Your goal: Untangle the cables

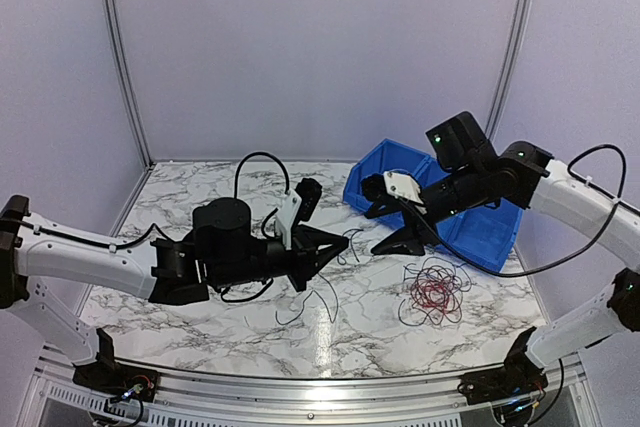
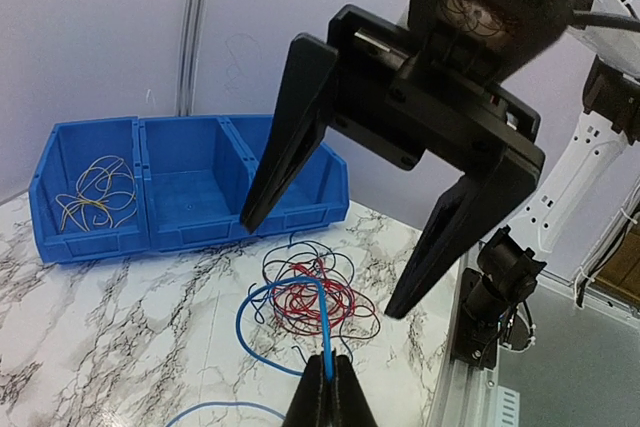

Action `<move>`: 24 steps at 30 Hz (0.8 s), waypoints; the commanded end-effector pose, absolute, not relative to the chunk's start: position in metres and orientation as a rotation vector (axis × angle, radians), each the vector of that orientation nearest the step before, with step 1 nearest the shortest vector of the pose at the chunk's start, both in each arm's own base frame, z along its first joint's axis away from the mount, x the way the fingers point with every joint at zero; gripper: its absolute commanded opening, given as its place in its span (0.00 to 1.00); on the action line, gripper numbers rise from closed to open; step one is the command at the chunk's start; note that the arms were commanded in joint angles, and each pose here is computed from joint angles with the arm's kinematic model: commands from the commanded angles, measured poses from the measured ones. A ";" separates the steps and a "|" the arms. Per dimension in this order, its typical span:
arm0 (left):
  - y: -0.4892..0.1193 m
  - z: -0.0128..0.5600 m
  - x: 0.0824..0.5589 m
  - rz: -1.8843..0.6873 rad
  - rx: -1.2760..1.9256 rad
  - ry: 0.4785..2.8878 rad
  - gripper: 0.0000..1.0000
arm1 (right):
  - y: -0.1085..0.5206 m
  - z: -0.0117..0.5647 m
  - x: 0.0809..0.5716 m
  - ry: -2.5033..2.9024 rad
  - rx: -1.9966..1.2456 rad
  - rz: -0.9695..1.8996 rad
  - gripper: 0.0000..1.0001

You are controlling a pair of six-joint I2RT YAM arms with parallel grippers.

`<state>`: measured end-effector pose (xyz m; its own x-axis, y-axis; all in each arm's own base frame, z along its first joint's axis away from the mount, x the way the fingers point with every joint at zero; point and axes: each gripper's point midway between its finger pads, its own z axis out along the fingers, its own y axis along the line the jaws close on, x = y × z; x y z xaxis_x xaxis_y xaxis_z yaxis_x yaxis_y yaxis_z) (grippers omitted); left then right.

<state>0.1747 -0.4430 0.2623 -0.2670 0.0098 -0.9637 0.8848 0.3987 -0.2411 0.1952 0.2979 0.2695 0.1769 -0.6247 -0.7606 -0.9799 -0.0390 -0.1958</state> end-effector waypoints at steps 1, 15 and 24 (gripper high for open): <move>-0.451 0.277 0.168 -1.098 0.816 1.577 0.00 | 0.318 0.273 0.194 1.484 -1.750 0.683 0.70; -0.438 0.272 0.173 -1.037 0.788 1.582 0.00 | 0.328 0.283 0.202 1.463 -1.697 0.713 0.00; -0.457 0.233 0.203 -0.814 0.817 1.611 0.47 | 0.324 0.297 0.201 1.467 -1.694 0.692 0.00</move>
